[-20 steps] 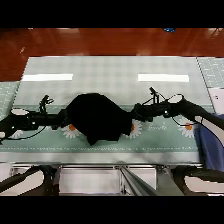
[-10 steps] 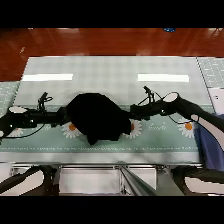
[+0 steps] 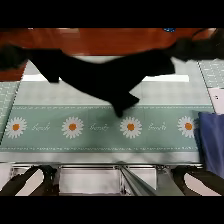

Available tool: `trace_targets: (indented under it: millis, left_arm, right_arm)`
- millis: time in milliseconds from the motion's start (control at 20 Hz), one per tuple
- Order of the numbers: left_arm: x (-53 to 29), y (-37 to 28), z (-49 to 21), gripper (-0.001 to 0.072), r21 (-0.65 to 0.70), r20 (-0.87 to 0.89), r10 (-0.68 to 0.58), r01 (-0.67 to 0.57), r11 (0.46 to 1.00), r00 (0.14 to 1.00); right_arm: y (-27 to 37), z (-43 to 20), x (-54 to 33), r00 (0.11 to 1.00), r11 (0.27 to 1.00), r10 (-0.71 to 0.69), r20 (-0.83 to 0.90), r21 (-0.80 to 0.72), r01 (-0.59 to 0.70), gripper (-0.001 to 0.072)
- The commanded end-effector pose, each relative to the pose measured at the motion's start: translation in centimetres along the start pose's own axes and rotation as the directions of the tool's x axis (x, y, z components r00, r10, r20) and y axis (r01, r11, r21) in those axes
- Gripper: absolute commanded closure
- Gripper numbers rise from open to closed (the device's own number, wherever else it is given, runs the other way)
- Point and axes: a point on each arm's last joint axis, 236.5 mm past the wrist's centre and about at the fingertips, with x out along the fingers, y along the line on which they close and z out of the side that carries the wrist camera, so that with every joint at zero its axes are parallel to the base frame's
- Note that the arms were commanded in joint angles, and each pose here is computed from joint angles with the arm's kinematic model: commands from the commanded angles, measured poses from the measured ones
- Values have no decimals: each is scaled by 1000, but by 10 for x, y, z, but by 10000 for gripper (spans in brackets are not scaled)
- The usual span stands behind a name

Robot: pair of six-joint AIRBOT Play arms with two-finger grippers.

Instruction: Fold the shirts.

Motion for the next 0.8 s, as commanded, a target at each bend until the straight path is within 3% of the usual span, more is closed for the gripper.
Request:
trace_targets:
  millis: [0,200,350,600,700,750]
  left_arm:
    - [-74,-95,83,688,235,228,-64,9,972,972]
    - [-159,-181,110,688,426,413,-119,-76,901,903]
    - [-208,-223,103,688,500,514,-123,-180,847,849]
    - [-244,-254,66,688,565,554,-88,-297,770,828]
    - [-238,-254,49,688,587,495,-85,-261,767,865]
    - [-230,-248,43,688,569,457,-84,-219,792,886]
  right_arm:
    - [67,52,-110,976,976,-17,216,-207,63,687]
    - [121,51,-207,911,924,-33,410,-335,184,687]
    - [131,20,-253,887,896,-100,451,-347,278,687]
    - [124,-45,-279,913,895,-212,350,-305,324,687]
    - [116,-75,-273,940,911,-244,237,-275,306,687]
    - [112,-87,-267,950,921,-249,190,-258,293,687]
